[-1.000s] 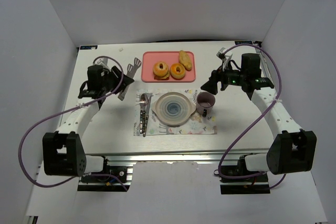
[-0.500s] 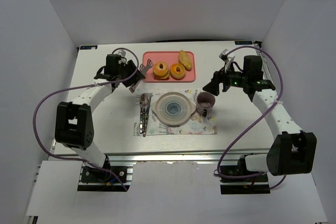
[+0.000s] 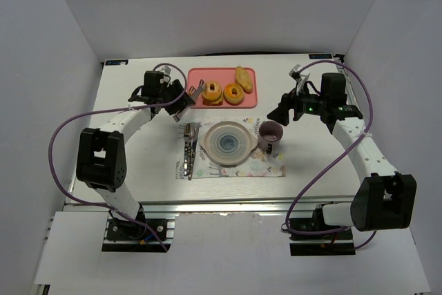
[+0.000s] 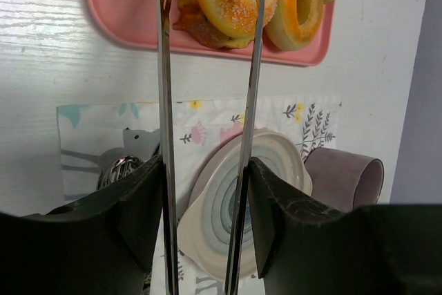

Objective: Place the bread

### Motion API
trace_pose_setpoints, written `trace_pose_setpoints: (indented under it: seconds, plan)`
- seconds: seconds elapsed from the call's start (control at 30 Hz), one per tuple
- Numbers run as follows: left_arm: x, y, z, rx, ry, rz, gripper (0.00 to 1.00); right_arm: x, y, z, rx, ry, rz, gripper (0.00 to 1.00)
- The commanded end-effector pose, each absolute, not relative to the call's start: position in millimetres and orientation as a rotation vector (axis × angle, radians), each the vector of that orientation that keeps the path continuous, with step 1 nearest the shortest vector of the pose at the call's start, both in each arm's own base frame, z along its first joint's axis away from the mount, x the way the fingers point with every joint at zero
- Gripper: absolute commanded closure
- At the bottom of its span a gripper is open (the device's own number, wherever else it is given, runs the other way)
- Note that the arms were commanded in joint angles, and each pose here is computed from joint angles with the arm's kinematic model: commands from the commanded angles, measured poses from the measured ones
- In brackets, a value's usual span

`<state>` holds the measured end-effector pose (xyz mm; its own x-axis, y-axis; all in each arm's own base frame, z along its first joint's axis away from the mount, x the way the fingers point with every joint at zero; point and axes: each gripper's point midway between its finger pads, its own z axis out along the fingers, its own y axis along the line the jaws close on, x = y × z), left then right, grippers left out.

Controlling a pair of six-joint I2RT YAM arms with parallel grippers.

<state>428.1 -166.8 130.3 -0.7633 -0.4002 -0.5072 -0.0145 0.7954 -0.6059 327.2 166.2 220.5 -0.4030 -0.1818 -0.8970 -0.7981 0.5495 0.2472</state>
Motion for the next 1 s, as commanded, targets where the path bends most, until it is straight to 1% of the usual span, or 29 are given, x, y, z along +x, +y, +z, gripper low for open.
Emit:
trace_pose_setpoints:
  seconds: [0.0,0.17,0.43,0.67,0.73,0.8,0.83,0.87,0.9,0.97]
  plan:
    - [431.2,-175.6,153.4,-0.271,2.260,-0.854,0.41,327.4,167.2,231.8,-0.806,1.840,0.875,0.16]
    - [431.1,-179.5,152.5,-0.274,2.257,-0.883,0.41,327.5,167.2,231.0,-0.803,1.845,0.878,0.16]
    - [425.4,-180.9,132.6,-0.282,2.326,-0.877,0.41,328.1,167.0,232.1,-0.802,1.841,0.877,0.16]
    - [428.3,-188.3,133.9,-0.279,2.316,-0.911,0.43,327.6,166.9,232.5,-0.803,1.840,0.876,0.16]
    - [429.4,-190.5,135.7,-0.281,2.306,-0.926,0.45,328.0,166.4,232.0,-0.801,1.842,0.876,0.16]
    - [428.9,-192.1,135.9,-0.283,2.304,-0.936,0.50,328.1,165.9,232.5,-0.800,1.840,0.875,0.16]
    - [428.8,-192.6,136.6,-0.284,2.301,-0.942,0.56,327.7,165.9,232.4,-0.800,1.841,0.875,0.16]
    - [428.8,-192.9,137.0,-0.284,2.299,-0.945,0.59,328.1,165.6,233.7,-0.800,1.837,0.874,0.16]
    - [428.9,-193.0,138.2,-0.284,2.295,-0.947,0.66,328.3,165.4,233.6,-0.799,1.838,0.872,0.16]
    - [428.8,-192.0,143.3,-0.283,2.282,-0.943,0.70,327.9,165.6,233.1,-0.799,1.839,0.874,0.16]
